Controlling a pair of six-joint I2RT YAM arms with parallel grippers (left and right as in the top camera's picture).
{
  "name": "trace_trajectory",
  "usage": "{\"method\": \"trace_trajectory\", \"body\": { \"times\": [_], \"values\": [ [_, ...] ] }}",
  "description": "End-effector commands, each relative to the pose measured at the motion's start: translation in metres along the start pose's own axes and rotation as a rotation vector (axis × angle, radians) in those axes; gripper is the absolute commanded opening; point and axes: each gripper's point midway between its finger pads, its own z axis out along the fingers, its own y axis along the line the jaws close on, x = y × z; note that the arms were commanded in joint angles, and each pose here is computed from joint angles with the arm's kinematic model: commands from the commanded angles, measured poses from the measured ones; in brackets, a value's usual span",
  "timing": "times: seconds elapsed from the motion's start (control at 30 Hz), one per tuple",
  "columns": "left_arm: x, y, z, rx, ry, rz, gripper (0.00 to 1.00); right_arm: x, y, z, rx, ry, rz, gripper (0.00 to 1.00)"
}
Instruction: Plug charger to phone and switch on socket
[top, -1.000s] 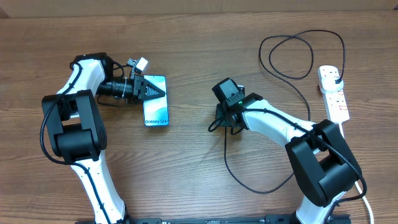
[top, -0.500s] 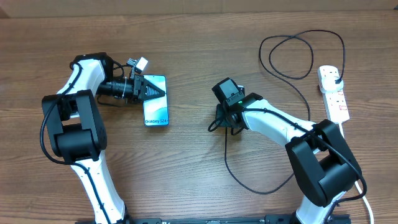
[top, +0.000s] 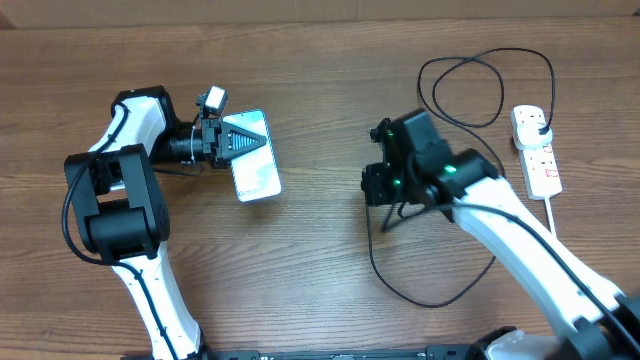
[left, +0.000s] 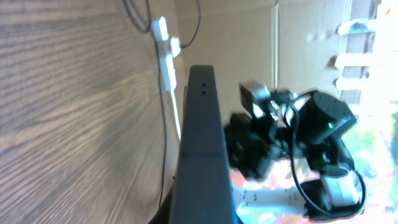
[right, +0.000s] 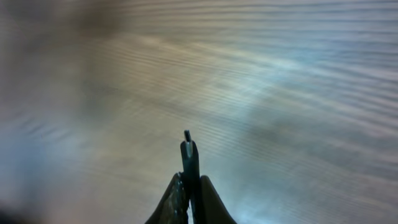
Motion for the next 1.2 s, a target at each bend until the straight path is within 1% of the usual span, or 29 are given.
{"method": "trace_trajectory", "body": {
  "times": [0.0,0.1,0.2,0.3,0.37,0.43,0.6,0.7,0.77,0.93,0.97,1.1,1.17],
  "values": [
    [-0.008,-0.012,-0.002,0.066,-0.098,0.127,0.04,0.014,0.053,-0.028,-0.292,0.027,-0.152,0.04],
    [0.0,-0.006,-0.001,0.069,-0.097,0.067,0.04,0.027,0.071,-0.035,-0.408,0.067,-0.19,0.04],
    [0.01,-0.004,0.0,0.07,-0.096,0.028,0.04,0.038,0.076,-0.036,-0.461,0.102,-0.21,0.04],
    [0.021,-0.016,-0.001,0.068,-0.1,0.055,0.05,0.041,0.081,-0.04,-0.496,0.113,-0.214,0.04],
    [0.031,-0.042,-0.002,0.066,-0.101,0.118,0.04,0.05,0.103,-0.052,-0.633,0.137,-0.257,0.04],
    [0.034,-0.058,-0.003,0.065,-0.102,0.147,0.04,0.057,0.116,-0.056,-0.691,0.158,-0.274,0.04],
    [0.038,-0.089,-0.004,0.064,-0.101,0.166,0.05,0.062,0.137,-0.059,-0.748,0.178,-0.284,0.04],
    [0.035,-0.091,-0.005,0.066,-0.1,0.138,0.04,0.06,0.153,-0.061,-0.785,0.162,-0.304,0.04],
    [0.034,-0.09,-0.005,0.068,-0.098,0.098,0.05,0.059,0.159,-0.061,-0.796,0.155,-0.314,0.04],
    [0.03,-0.087,-0.004,0.077,-0.09,-0.076,0.05,0.057,0.171,-0.054,-0.821,0.153,-0.306,0.04],
    [0.03,-0.086,-0.004,0.077,-0.09,-0.088,0.05,0.057,0.172,-0.052,-0.822,0.155,-0.299,0.04],
    [0.023,-0.082,-0.004,0.077,-0.088,-0.064,0.04,0.06,0.168,-0.036,-0.824,0.171,-0.243,0.04],
    [0.021,-0.081,-0.004,0.076,-0.089,-0.031,0.04,0.06,0.17,-0.035,-0.854,0.171,-0.253,0.04]
  ]
}}
